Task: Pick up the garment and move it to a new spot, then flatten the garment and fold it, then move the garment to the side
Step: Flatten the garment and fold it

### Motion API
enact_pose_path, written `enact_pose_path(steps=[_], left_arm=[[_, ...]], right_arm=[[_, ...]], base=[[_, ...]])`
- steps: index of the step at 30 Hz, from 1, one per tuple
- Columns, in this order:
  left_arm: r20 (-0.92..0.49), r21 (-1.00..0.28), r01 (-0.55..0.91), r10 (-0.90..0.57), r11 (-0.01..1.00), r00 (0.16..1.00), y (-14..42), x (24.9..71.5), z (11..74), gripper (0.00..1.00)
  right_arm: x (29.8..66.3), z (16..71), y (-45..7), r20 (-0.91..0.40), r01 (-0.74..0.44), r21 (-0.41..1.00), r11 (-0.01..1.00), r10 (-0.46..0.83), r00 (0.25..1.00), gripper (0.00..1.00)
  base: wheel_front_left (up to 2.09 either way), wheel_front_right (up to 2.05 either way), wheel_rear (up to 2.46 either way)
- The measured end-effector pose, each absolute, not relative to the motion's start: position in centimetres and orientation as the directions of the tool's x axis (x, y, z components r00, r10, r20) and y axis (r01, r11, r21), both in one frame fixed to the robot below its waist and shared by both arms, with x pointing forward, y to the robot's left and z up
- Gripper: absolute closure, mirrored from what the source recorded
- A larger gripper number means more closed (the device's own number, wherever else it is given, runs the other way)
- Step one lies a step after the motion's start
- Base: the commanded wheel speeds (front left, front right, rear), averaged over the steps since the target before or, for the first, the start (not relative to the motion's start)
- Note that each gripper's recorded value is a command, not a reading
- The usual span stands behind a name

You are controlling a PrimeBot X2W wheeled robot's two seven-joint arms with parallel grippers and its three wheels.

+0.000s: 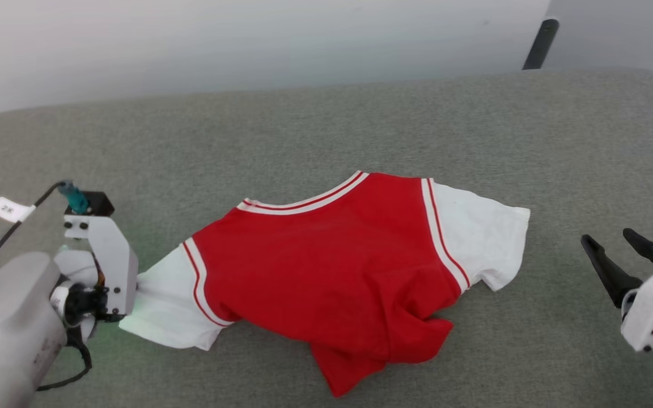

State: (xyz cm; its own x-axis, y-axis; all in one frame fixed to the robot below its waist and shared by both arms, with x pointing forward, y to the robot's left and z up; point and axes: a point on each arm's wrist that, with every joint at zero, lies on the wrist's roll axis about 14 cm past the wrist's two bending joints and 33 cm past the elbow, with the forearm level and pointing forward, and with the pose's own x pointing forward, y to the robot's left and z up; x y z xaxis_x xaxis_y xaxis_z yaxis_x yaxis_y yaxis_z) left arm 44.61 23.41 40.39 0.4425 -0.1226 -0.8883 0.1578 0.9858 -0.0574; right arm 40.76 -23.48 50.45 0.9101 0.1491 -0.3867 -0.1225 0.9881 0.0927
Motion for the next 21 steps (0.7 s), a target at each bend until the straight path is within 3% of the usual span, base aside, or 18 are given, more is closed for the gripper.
enact_pose_path(steps=[10, 21], left_arm=[[-0.881, -0.074, 0.165, -0.142, 0.983, 0.452, 23.0, 44.8, 39.9, 1.0], [-0.877, -0.092, 0.166, -0.159, 0.982, 0.453, 22.7, 46.2, 39.1, 1.0]], right_arm=[[44.3, 47.5, -22.1, -0.582, -0.199, 0.122, 0.972, 0.233, 0.779, 0.0], [48.4, 42.8, -21.3, -0.715, -0.158, 0.187, 0.97, 0.244, 0.655, 0.0]], base=[[0.0, 0.0, 0.0], [0.0, 0.0, 0.0]])
